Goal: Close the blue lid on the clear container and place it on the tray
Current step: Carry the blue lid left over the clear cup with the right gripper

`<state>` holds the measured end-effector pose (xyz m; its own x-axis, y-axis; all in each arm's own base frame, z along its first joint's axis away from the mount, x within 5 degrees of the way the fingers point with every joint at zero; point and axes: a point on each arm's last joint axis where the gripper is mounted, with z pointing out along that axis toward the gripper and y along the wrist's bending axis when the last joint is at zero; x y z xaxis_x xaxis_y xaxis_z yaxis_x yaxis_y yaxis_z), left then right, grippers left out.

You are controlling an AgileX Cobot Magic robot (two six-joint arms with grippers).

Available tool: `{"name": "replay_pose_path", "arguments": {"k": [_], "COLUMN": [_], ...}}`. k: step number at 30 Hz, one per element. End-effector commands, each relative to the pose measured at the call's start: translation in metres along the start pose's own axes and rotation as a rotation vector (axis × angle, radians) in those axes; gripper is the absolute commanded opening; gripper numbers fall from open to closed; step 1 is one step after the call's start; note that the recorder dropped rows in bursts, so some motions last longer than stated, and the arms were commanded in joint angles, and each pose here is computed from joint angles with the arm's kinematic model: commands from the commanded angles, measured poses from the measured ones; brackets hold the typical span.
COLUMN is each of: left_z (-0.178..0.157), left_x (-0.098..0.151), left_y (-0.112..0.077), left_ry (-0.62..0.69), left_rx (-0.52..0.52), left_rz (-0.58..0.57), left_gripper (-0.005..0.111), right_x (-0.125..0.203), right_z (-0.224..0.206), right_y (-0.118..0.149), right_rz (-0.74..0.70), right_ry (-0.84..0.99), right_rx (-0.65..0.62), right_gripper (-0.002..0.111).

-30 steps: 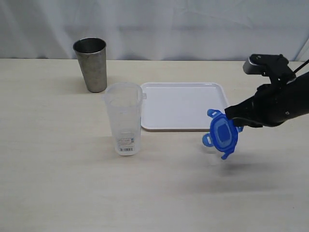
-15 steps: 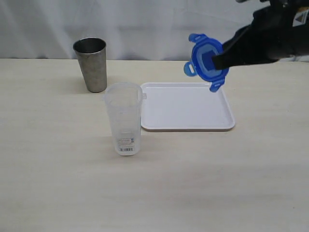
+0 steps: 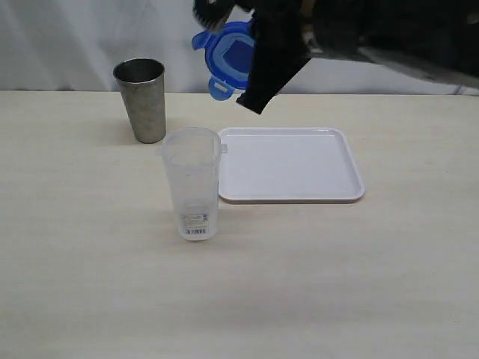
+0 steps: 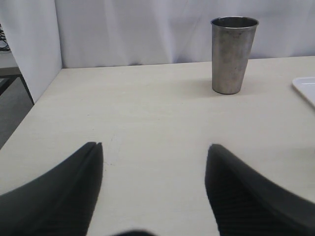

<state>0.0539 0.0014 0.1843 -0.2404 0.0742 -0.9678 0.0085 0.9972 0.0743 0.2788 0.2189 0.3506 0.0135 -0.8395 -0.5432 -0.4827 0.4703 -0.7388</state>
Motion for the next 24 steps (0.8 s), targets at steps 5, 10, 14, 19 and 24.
{"name": "replay_pose_path", "arguments": {"k": [5, 10, 14, 19, 24], "left_z": [0.000, 0.000, 0.000, 0.000, 0.000], "left_x": [0.000, 0.000, 0.000, 0.000, 0.000], "left_y": [0.000, 0.000, 0.000, 0.000, 0.000], "left_ry": [-0.008, -0.008, -0.008, -0.008, -0.008], "left_rx": [-0.002, -0.001, -0.001, -0.001, -0.001], "left_rz": [0.002, -0.001, -0.001, -0.001, -0.001], "left_gripper": [0.058, 0.058, 0.058, 0.058, 0.058], "right_x": [-0.028, -0.032, -0.044, -0.039, -0.035], "right_z": [0.025, 0.039, 0.033, 0.046, 0.058], "right_y": [0.021, 0.044, 0.055, 0.063, 0.066], "right_rz": [-0.182, -0.195, -0.235, -0.311, -0.396], "right_ry": [0.005, 0.010, -0.038, 0.005, 0.045], "right_rx": [0.136, 0.090, 0.107, 0.141, 0.256], "right_gripper": [0.004, 0.004, 0.004, 0.004, 0.004]}}
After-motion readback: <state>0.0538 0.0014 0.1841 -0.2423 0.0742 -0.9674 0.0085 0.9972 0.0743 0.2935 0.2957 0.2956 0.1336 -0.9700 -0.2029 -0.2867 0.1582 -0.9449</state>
